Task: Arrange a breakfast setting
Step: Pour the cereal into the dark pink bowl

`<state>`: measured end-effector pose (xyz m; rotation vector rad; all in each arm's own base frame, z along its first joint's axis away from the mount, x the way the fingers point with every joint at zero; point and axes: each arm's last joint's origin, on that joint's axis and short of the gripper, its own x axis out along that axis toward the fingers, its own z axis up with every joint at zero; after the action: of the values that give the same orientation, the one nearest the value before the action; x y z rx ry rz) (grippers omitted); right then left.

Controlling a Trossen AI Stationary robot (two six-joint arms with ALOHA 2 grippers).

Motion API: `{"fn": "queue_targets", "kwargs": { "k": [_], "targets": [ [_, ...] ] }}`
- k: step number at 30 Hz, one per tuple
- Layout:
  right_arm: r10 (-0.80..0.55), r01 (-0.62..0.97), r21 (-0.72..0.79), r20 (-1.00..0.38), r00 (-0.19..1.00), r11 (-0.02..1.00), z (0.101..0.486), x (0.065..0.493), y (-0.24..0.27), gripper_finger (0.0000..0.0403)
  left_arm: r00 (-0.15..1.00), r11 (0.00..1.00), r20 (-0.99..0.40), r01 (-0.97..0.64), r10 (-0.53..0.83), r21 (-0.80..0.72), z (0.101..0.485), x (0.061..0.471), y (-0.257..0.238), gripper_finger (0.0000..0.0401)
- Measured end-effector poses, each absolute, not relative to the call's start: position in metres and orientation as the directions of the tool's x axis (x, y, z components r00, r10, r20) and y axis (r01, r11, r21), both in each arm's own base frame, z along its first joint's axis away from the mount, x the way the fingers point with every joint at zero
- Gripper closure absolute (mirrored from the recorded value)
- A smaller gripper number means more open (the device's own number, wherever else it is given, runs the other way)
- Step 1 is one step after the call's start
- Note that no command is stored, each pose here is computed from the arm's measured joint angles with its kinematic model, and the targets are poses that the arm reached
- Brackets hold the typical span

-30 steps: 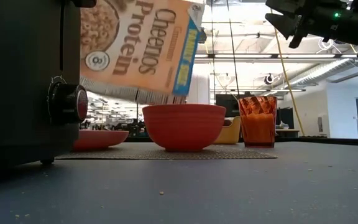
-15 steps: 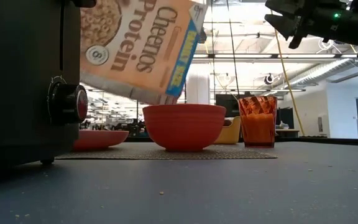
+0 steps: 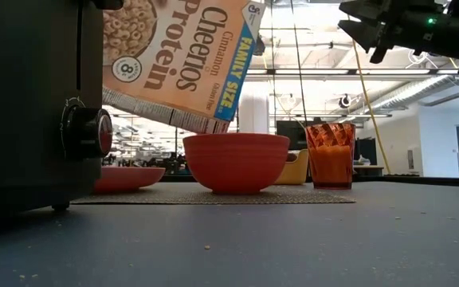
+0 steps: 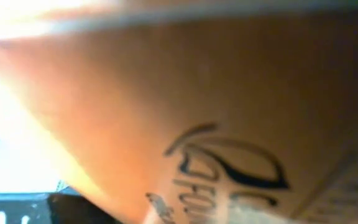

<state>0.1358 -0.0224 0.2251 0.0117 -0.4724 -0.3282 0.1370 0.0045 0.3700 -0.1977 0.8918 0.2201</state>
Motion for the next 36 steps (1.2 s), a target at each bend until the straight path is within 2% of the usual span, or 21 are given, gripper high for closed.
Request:
{"fn": "queue_targets", "kwargs": {
  "k": [15,19,33,36],
  "targets": [
    [-0.313,0.309,0.083,0.444,0.840,0.947,0.2250,0.1359,-0.0224,0.0188,0.611,0.962,-0.784,-0.261,0.105,-0.075,0.3691,0.1424,0.0045,0.0158],
    [-0.313,0.309,0.083,0.442,0.841,0.947,0.2248,0.1360,-0.0223,0.0188,0.652,0.962,-0.750,-0.261,0.113,-0.082,0.3730,0.1436,0.0047,0.0158],
    [-0.313,0.310,0.082,0.440,0.842,0.947,0.2246,0.1361,-0.0224,0.0188,0.628,0.963,-0.775,-0.248,0.075,-0.108,0.3695,0.1474,0.0036,0.0158],
    [-0.313,0.311,0.078,0.440,0.842,0.947,0.2246,0.1361,-0.0224,0.0188,0.628,0.960,-0.771,-0.267,0.106,-0.086,0.3699,0.1461,0.0045,0.0158]
  ]
}}
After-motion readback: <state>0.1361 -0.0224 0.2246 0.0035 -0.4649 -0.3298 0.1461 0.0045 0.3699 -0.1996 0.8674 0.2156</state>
